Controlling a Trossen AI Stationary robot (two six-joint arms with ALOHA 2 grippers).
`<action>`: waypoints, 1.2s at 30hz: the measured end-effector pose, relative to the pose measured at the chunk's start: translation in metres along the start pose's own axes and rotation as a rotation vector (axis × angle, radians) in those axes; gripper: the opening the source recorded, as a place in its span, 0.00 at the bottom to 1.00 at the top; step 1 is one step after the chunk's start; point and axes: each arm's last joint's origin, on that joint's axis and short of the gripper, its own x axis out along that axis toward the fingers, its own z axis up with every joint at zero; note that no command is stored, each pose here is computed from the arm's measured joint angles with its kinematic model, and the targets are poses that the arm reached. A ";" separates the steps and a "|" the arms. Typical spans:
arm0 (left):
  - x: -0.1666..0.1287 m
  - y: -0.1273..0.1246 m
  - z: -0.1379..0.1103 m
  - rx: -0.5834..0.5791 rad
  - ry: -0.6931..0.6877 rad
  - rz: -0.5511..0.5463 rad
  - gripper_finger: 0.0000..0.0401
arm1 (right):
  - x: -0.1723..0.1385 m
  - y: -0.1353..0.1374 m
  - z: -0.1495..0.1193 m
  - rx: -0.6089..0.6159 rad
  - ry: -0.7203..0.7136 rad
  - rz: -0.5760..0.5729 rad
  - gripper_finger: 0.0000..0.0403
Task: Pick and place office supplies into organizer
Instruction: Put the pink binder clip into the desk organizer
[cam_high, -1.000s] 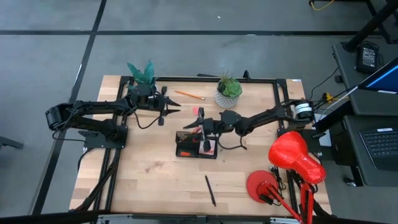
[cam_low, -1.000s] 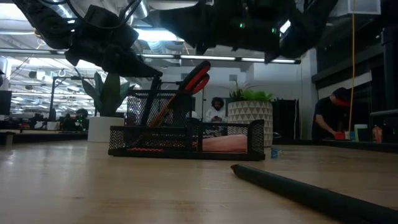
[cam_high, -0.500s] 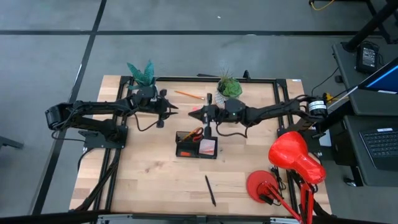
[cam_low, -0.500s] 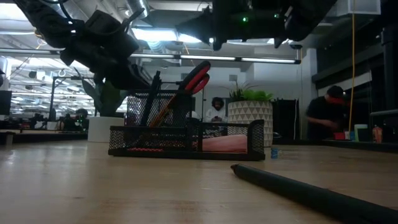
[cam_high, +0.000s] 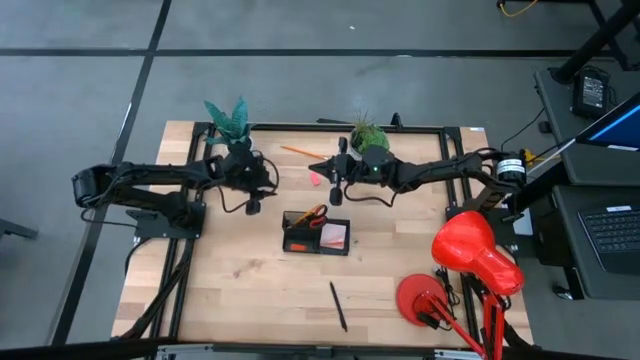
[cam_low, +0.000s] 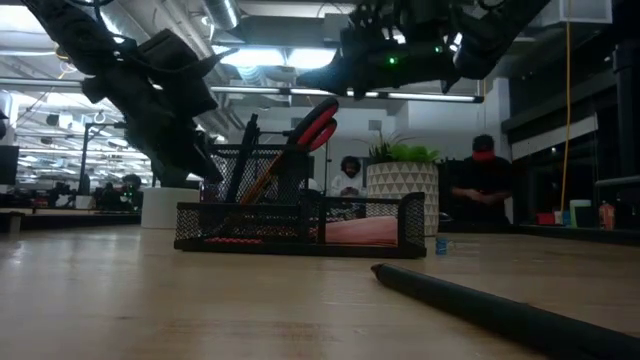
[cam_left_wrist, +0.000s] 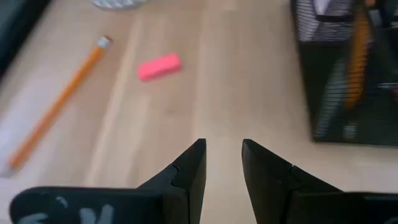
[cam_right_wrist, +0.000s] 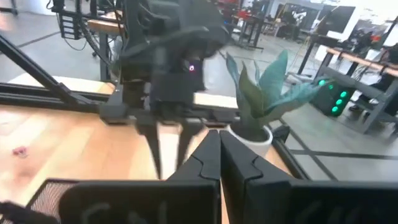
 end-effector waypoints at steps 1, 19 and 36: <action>0.000 -0.004 0.000 -0.013 0.013 -0.006 0.24 | -0.001 -0.001 -0.002 0.003 0.006 0.006 0.01; -0.032 -0.118 0.032 -0.097 0.138 0.082 0.19 | -0.003 0.011 -0.013 -0.010 0.069 0.192 0.00; -0.046 -0.225 0.043 -0.189 0.188 0.051 0.15 | -0.016 0.117 -0.001 0.023 0.117 0.398 0.00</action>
